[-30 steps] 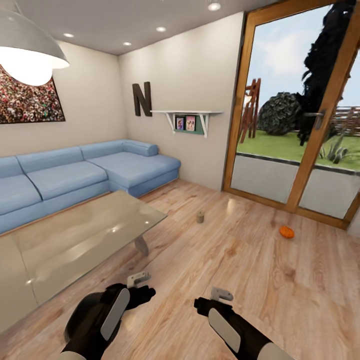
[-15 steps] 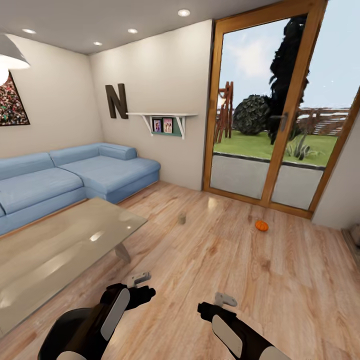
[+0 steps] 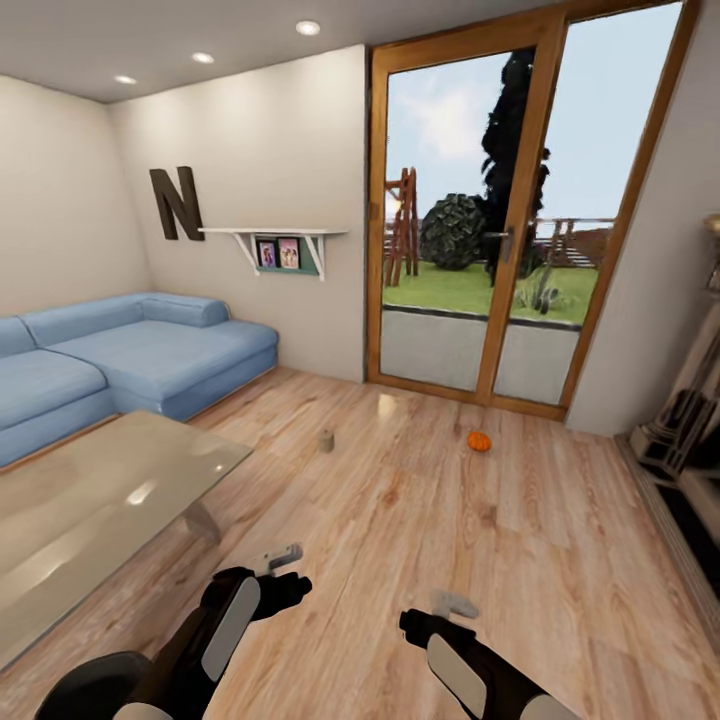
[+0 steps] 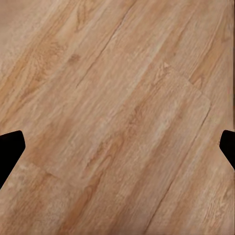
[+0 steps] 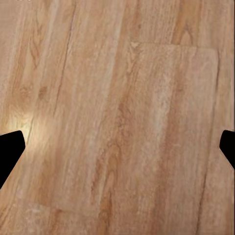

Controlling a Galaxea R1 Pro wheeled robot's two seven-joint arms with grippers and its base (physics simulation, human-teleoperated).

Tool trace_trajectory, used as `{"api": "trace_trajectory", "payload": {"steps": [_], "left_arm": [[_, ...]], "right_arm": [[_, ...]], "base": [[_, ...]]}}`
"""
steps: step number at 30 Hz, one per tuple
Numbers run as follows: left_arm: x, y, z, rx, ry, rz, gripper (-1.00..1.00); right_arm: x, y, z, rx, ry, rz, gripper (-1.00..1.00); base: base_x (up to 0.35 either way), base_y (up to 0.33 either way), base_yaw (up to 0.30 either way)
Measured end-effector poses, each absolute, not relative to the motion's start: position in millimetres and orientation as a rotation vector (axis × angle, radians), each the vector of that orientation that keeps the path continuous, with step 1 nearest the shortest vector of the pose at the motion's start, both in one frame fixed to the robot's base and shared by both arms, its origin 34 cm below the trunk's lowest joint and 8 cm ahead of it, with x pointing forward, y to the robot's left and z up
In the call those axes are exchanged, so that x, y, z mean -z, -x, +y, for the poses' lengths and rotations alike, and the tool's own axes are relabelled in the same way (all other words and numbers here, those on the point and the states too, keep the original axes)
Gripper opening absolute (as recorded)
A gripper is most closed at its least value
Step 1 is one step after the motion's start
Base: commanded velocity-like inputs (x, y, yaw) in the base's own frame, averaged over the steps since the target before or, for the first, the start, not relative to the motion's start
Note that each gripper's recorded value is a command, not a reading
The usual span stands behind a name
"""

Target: Place each of the two pumpkins and all three candles from the living room inside a cabinet in the living room (use any cabinet), then make sure every cabinet is closed, and position the cauldron so it is next to a table in the living room.

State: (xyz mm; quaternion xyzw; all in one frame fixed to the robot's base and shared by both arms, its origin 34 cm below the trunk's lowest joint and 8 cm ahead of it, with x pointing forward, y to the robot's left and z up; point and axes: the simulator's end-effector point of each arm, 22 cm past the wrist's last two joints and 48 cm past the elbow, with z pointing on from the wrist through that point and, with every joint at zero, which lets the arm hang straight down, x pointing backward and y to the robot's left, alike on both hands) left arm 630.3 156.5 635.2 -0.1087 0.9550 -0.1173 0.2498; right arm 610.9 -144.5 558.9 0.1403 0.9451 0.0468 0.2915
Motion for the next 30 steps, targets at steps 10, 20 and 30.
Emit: {"api": "trace_trajectory", "payload": {"steps": [10,20,30], "left_arm": [[-637.5,-630.8,157.9,0.317,0.296,2.594,1.00],[-637.0,-630.1,156.8,0.315,0.291,2.596,1.00],[-635.8,-629.4,157.8,0.314,0.291,2.599,1.00]], "right_arm": [[-556.3,-607.8,-149.7,-0.108,-0.378,2.525,1.00],[-556.9,-609.1,-150.7,-0.100,-0.363,2.516,1.00],[-553.3,-606.8,-155.3,-0.087,-0.369,2.517,1.00]], "base": [[0.263,-0.062,-0.262],[0.326,-0.085,-0.030],[0.326,-0.119,-0.001]]}}
